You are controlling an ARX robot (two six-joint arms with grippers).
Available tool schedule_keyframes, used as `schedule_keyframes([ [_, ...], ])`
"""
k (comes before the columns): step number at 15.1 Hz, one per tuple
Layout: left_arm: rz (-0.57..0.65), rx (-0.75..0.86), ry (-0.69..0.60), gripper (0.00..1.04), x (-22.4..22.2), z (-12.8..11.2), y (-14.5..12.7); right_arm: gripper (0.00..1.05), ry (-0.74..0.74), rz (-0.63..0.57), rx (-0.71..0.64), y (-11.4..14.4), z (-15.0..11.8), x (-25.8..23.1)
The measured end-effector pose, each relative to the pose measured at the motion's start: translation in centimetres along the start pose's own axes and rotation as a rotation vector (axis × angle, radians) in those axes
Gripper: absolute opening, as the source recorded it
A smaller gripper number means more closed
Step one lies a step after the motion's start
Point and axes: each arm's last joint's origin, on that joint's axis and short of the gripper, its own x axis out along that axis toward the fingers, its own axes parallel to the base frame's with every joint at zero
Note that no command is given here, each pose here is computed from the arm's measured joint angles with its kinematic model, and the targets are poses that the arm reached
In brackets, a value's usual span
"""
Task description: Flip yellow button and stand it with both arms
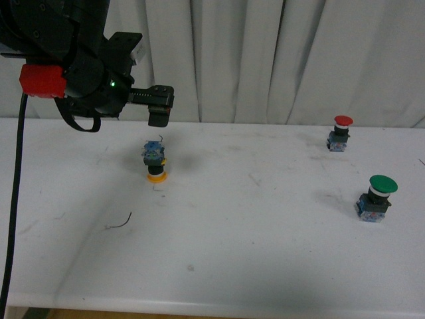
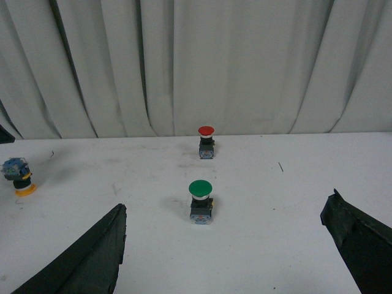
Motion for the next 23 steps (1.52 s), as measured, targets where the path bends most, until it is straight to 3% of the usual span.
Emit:
schedule_keyframes([
  [2,0.045,-0.069,0.096,0.98,2.4,-0.2,0.1,0.98,0.0,0.0,0.0,0.0,0.0,0.0],
  [6,0.007,-0.065,0.082,0.98,2.5,-0.2,-1.4,0.98,0.0,0.0,0.0,0.0,0.0,0.0],
  [23,0.045,-0.024,0.143,0.98,4.2,-2.1,-2.3,0.98,0.0,0.0,0.0,0.0,0.0,0.0],
])
